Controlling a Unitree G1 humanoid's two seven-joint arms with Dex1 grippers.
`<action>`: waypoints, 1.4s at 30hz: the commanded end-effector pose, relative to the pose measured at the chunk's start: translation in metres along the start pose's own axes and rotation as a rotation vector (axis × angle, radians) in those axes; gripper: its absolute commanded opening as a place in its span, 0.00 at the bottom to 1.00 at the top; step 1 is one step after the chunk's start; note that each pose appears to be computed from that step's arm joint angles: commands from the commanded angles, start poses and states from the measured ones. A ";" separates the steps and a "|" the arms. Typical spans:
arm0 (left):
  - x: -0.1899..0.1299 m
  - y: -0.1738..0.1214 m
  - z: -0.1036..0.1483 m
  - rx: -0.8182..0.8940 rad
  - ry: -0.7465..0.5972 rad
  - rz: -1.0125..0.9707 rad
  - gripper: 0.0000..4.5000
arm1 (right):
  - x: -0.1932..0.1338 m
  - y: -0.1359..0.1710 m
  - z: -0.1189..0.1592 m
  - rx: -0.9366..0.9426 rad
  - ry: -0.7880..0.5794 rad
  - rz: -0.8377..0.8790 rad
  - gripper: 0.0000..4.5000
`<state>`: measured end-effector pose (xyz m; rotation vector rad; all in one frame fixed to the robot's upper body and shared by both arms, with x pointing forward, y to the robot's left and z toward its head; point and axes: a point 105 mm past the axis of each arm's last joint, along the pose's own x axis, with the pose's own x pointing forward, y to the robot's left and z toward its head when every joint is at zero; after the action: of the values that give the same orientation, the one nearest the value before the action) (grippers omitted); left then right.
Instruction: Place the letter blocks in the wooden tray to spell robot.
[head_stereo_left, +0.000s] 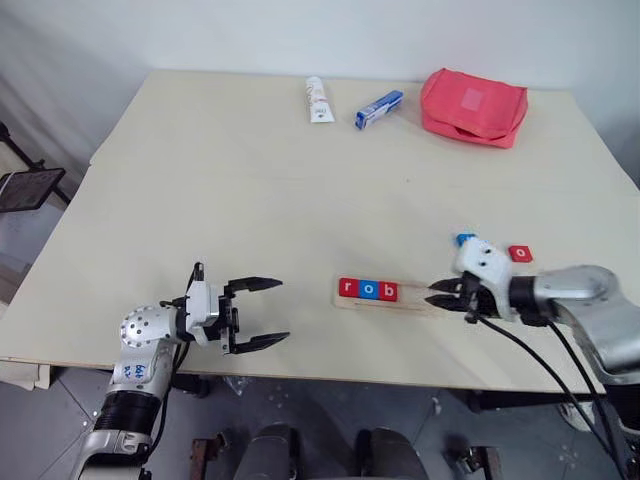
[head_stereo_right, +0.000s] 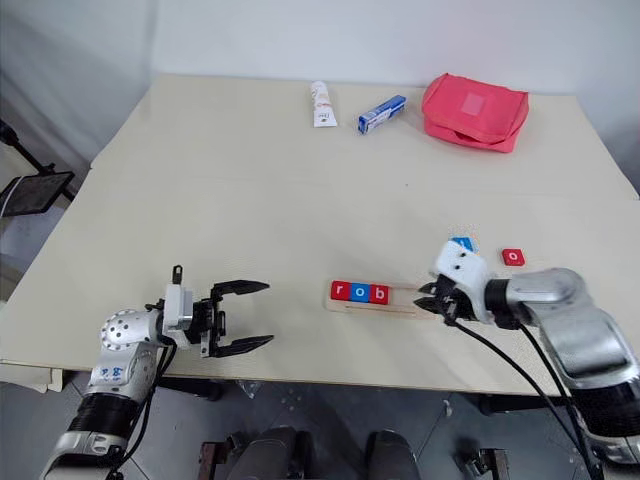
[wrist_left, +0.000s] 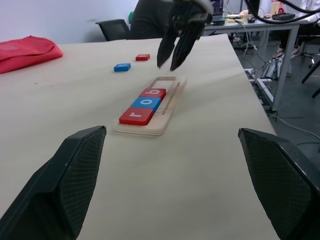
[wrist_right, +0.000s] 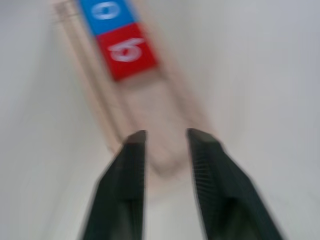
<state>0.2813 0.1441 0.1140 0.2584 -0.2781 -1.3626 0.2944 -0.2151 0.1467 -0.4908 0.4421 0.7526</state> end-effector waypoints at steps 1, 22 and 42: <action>0.000 0.002 0.002 0.022 -0.010 -0.011 1.00 | -0.026 -0.017 -0.002 0.053 -0.056 -0.170 0.63; 0.004 0.003 0.001 0.015 -0.025 -0.042 1.00 | -0.088 -0.052 -0.078 0.337 -0.199 -0.550 1.00; -0.001 -0.001 0.001 0.011 -0.020 -0.027 1.00 | -0.084 -0.053 -0.063 0.333 -0.214 -0.521 1.00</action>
<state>0.2817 0.1415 0.1101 0.2497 -0.2798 -1.4021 0.2649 -0.3312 0.1406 -0.1566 0.2558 0.2126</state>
